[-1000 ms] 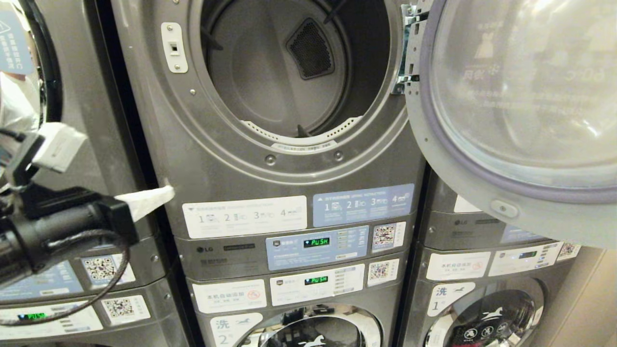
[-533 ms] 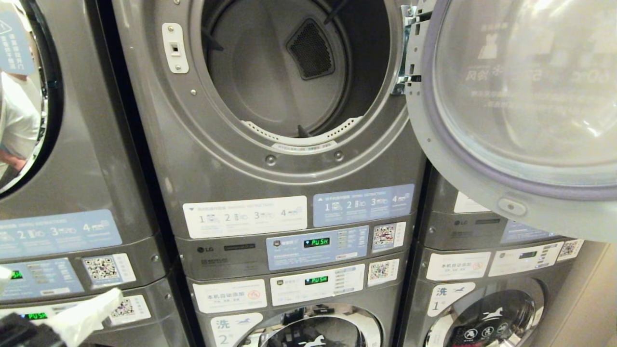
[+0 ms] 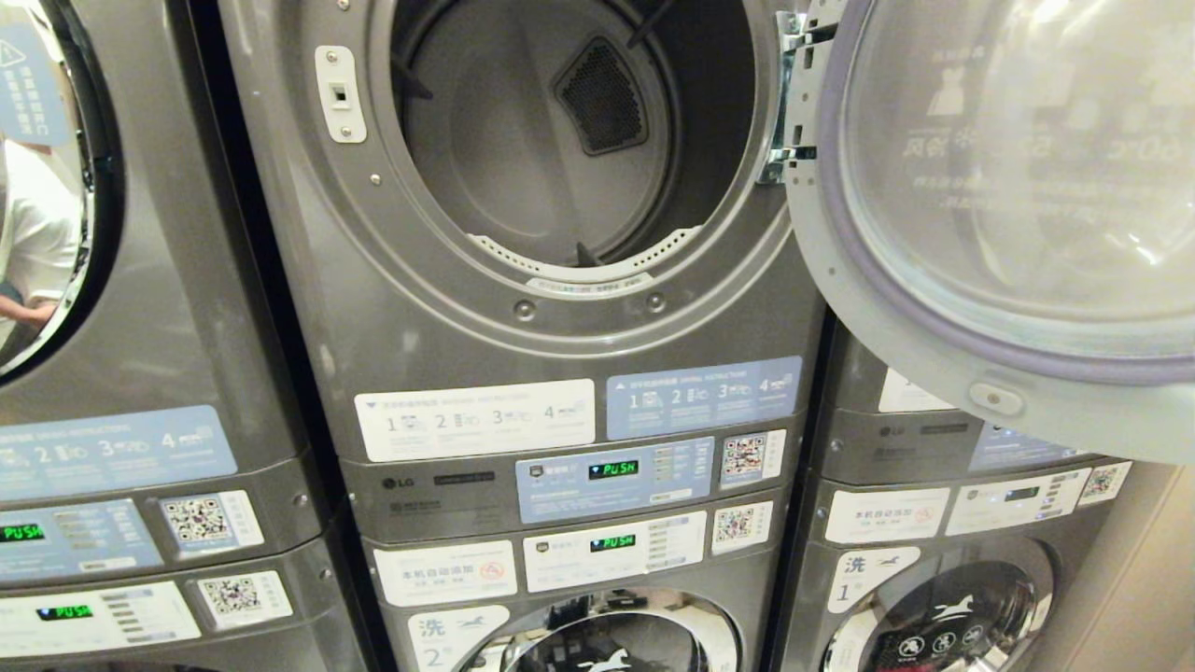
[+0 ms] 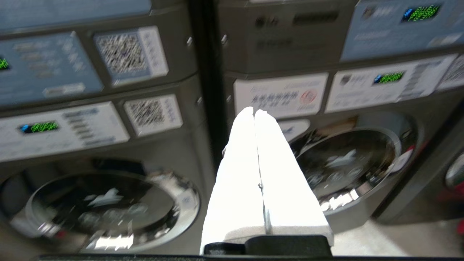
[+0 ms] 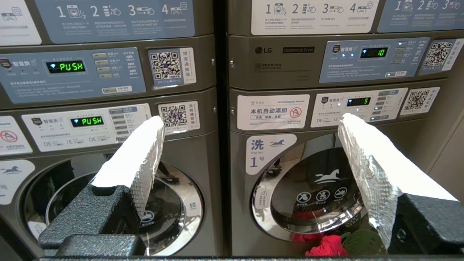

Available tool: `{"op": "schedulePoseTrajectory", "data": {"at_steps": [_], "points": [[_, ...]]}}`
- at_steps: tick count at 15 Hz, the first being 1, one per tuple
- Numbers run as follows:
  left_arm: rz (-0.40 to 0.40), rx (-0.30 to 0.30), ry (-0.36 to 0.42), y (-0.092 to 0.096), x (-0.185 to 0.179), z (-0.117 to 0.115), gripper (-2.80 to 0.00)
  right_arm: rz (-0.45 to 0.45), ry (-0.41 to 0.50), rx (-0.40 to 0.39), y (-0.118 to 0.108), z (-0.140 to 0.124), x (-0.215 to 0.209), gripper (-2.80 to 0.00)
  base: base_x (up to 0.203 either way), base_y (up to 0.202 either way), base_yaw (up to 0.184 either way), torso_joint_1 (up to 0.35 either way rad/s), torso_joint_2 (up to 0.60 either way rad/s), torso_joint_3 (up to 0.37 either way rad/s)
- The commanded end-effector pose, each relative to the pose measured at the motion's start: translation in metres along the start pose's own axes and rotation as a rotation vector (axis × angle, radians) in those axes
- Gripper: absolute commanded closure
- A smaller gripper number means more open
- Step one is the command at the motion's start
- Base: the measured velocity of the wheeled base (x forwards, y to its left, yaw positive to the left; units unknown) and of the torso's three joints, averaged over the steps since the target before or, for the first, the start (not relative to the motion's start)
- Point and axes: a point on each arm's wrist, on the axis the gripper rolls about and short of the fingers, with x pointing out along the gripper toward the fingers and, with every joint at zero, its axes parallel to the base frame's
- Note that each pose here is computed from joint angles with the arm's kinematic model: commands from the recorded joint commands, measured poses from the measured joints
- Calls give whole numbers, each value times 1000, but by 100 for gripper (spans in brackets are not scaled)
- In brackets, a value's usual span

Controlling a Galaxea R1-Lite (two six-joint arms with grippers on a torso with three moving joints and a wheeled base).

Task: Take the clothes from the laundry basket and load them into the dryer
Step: Open the dryer

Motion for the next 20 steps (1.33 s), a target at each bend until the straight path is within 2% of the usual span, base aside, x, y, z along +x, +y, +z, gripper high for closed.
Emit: {"op": "schedulePoseTrajectory", "data": {"at_steps": [1,3,4,5,8,9,15,19,20], "points": [[9,12,-13,-1,-8,-10,0,0,0,0,0,0,0,-280,0,0,0,0,0,0],[-38,3,23,-2,-9,-16,0,0,0,0,0,0,0,-280,0,0,0,0,0,0],[-59,2,9,-2,-11,-17,0,0,0,0,0,0,0,-280,0,0,0,0,0,0],[-69,7,-18,-2,-13,-18,0,0,0,0,0,0,0,-280,0,0,0,0,0,0],[-65,10,-190,-2,-26,-23,0,0,0,0,0,0,0,-280,0,0,0,0,0,0],[-61,8,-220,-2,-27,-24,0,0,0,0,0,0,0,-280,0,0,0,0,0,0],[-55,12,-222,-2,-27,-24,0,0,0,0,0,0,0,-280,0,0,0,0,0,0],[-54,9,-222,-2,-27,-24,0,15,-7,-42,0,1,0,-280,0,0,0,0,0,0],[-54,9,-222,-2,-27,-24,0,40,-49,-72,1,12,-4,-280,0,0,0,0,0,0]]}}
